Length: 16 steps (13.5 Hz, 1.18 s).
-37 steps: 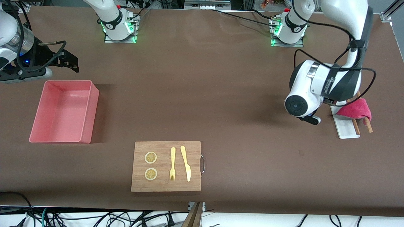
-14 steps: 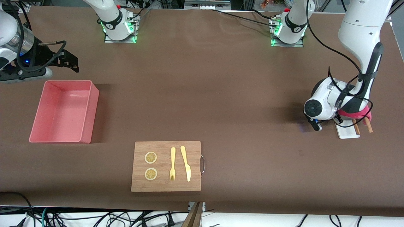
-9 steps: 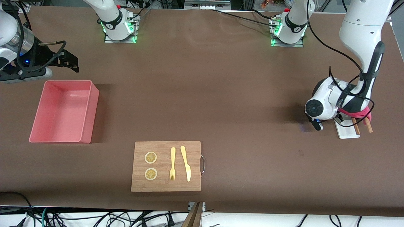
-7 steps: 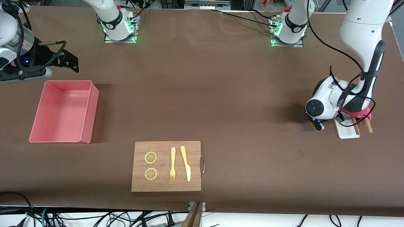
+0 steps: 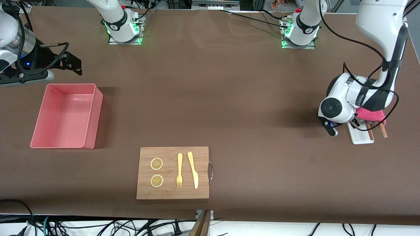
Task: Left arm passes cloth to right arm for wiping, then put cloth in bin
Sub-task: 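Lift the pink cloth and carry it toward the table middle with the left gripper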
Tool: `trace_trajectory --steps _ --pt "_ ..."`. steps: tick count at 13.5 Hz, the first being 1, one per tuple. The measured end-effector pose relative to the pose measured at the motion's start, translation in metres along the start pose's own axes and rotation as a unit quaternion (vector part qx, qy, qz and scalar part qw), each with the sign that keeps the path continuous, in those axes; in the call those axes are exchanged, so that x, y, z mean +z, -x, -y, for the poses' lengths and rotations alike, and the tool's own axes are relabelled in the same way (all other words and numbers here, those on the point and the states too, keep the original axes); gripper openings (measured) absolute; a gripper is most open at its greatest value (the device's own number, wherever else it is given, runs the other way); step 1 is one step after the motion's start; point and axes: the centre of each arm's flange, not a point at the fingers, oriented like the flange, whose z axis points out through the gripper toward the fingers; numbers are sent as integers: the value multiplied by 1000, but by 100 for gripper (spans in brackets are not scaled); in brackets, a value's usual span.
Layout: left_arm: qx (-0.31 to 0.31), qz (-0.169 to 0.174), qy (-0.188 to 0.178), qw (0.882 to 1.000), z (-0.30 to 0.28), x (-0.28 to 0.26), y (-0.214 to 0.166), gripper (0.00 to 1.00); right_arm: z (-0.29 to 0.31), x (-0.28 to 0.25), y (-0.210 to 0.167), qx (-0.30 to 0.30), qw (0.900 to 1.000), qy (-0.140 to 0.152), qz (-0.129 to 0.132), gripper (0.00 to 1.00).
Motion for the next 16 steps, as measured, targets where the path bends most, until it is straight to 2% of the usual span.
trace_trajectory --steps 2,5,7,9,11,13,16 --pt "-8 -31 60 998 -5 -52 13 2 0 0 0 0 1000 0 0 100" --pt "-20 -77 156 985 -6 -119 39 2 0 0 0 0 1000 0 0 100" --pt "-12 -122 181 976 -7 -159 43 2 0 0 0 0 1000 0 0 100" --pt "-13 -189 203 961 -9 -200 41 2 0 0 0 0 1000 0 0 100" --pt "-22 -267 245 932 -10 -238 43 2 0 0 0 0 1000 0 0 100" --pt "-37 -332 307 891 -16 -267 40 2 0 0 0 0 1000 0 0 100" --pt "-61 -387 383 836 -30 -300 25 2 0 0 0 0 1000 0 0 100"
